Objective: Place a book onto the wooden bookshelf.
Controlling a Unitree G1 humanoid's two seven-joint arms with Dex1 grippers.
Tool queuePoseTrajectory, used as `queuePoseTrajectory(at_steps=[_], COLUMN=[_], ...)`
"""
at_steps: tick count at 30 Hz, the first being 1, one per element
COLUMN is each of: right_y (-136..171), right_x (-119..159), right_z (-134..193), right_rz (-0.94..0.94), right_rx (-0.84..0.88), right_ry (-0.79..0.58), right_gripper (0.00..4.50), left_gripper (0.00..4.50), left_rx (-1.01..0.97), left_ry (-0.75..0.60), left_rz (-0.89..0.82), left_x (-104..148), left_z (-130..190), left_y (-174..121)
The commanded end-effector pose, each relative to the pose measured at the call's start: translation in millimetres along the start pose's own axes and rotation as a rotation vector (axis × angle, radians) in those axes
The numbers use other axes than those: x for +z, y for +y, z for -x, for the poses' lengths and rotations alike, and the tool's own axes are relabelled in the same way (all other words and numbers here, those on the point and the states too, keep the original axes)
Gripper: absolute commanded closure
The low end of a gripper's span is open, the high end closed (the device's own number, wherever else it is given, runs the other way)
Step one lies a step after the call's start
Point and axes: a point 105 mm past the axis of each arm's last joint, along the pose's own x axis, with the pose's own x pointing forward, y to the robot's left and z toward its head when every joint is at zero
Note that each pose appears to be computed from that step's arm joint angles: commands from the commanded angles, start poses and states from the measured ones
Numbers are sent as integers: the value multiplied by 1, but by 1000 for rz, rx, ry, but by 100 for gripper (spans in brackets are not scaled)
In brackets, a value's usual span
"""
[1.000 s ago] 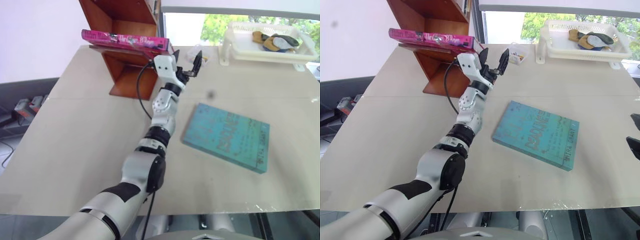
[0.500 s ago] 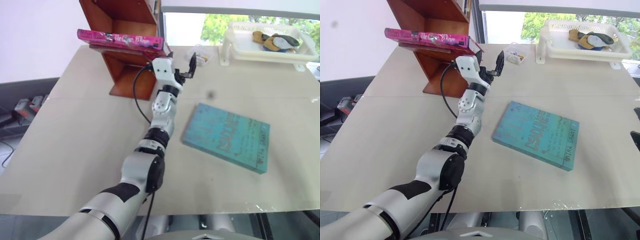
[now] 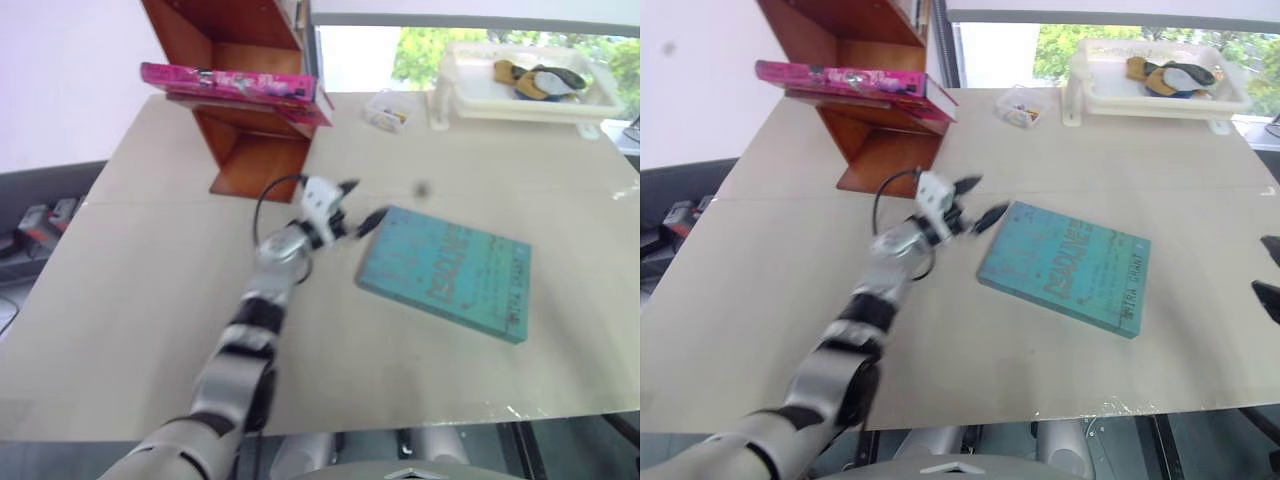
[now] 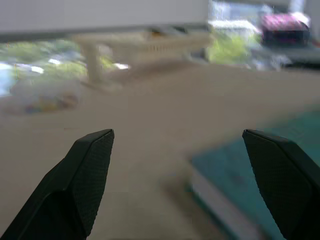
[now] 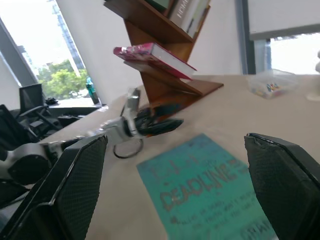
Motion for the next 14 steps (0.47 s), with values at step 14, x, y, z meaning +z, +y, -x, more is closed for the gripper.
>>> queuePoseTrajectory(at_steps=[14], right_y=[-39], right_x=[-46], right_z=[15], right_rz=[-42], right_rx=[-44], right_ry=[169], right_gripper=[0], left_gripper=[6], left_rx=[271], left_ry=[271], left_rz=[144], left_x=[24], left_z=[172], left_y=[8])
